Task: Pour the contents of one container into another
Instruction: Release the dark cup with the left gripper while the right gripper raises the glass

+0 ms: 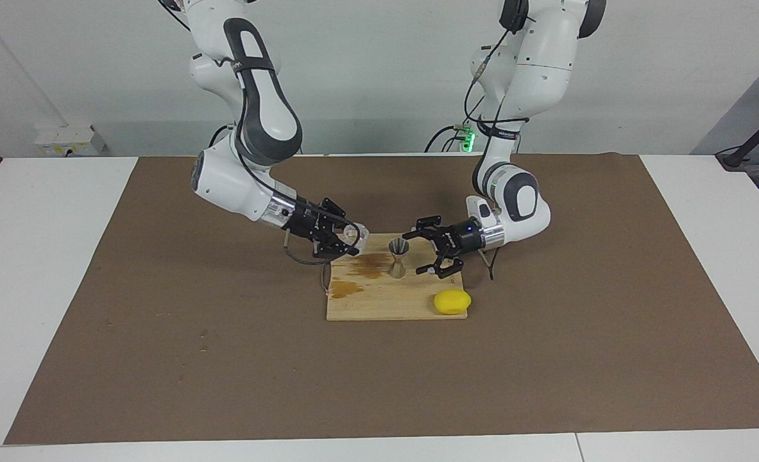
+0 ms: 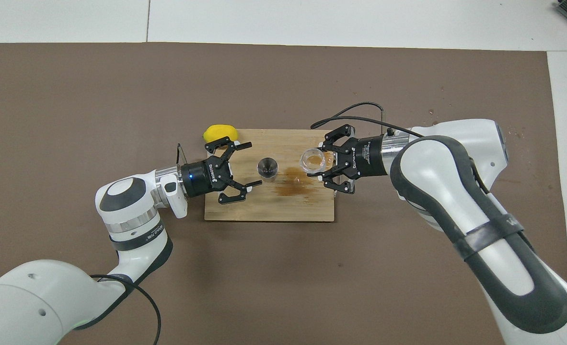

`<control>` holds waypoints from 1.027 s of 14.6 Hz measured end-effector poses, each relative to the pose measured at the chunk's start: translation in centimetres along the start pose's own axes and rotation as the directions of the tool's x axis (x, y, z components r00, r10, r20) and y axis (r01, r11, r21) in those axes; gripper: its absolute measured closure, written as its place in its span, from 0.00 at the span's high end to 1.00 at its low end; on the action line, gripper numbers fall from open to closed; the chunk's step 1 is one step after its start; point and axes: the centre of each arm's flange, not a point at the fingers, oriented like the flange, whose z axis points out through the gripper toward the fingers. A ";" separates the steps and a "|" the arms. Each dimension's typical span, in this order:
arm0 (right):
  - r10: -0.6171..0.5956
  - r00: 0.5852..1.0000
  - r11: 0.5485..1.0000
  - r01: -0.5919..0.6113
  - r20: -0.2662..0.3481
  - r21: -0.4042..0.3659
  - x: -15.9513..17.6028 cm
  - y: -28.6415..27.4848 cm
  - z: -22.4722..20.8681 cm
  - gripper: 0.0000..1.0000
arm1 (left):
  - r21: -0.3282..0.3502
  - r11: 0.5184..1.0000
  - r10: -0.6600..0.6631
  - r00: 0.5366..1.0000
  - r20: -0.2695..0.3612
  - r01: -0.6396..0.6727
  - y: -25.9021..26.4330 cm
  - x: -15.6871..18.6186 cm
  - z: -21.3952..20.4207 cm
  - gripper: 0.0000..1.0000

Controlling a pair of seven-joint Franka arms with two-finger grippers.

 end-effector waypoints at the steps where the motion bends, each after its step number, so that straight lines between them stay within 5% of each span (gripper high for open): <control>1: -0.008 1.000 1.000 0.008 -0.012 0.000 -0.2 0.0 0.2 0.51 | -0.007 1.000 0.001 1.000 0.001 -0.001 -0.3 -0.2 -1.0 1.00; 11: -0.028 0.999 1.000 0.028 -0.037 0.000 -3.1 -0.3 1.8 0.51 | -0.060 0.998 0.027 0.999 0.031 -0.025 -3.1 -1.4 -12.0 1.00; 15: -0.017 0.995 1.000 0.016 -0.098 -0.012 -3.7 -0.3 2.0 0.51 | -0.063 0.998 0.030 0.999 0.030 -0.028 -3.6 -1.4 -15.2 1.00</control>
